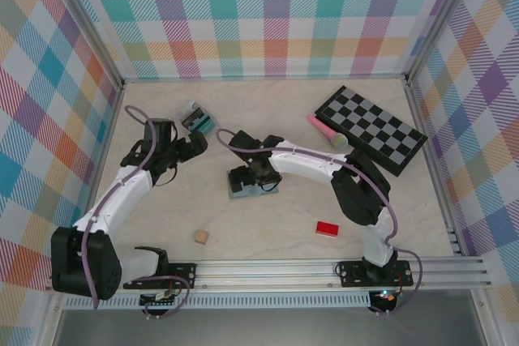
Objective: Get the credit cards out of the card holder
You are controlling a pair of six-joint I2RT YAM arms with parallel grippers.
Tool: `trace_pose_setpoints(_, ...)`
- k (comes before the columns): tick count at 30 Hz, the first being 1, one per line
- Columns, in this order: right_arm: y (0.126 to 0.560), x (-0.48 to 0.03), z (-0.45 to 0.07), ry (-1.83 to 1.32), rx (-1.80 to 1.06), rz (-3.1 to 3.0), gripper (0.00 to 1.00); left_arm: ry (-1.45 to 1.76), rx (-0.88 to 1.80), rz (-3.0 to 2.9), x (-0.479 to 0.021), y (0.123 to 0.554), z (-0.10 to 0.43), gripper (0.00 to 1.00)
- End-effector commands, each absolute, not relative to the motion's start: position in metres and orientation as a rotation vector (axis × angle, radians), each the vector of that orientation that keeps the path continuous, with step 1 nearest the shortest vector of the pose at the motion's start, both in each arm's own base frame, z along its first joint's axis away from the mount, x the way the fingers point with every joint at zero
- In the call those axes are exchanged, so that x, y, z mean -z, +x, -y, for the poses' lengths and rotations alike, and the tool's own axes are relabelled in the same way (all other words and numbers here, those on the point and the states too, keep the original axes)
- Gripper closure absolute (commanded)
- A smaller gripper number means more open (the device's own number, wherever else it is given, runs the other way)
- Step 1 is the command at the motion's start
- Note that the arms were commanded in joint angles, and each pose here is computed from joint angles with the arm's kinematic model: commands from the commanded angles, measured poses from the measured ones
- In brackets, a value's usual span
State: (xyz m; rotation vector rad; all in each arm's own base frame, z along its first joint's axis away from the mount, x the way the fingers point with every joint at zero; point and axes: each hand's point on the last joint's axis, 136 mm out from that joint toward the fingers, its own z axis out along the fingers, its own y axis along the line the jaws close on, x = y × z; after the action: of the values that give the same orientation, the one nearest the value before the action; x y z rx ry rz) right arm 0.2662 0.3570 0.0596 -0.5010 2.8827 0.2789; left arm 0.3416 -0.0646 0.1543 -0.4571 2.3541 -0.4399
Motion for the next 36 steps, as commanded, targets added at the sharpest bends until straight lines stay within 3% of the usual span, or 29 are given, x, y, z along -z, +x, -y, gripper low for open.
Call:
trace_pose_setpoints(1,0.27,-0.057,-0.355,-0.541,-0.173,-2.89,0.04,-0.493,0.576,-2.325,-0.156,0.33,0.074,0.0)
trace_pose_setpoints(5,0.272,-0.048,-0.358,-0.553,-0.116,-2.904,0.04,-0.464,0.691,-2.361,-0.146,0.314,0.089,0.0)
trace_pose_setpoints(10,0.275,-0.037,-0.352,-0.571,-0.029,-2.903,0.05,-0.558,0.644,-2.455,-0.122,0.295,0.082,0.0)
trace_pose_setpoints(20,0.275,-0.014,-0.344,-0.609,0.064,-2.92,0.07,-0.606,0.67,-2.503,-0.1,0.288,0.085,0.0)
trace_pose_setpoints(36,0.275,0.006,-0.321,-0.498,-0.024,-2.993,0.27,-0.627,0.865,-2.549,-0.085,0.296,0.117,0.12)
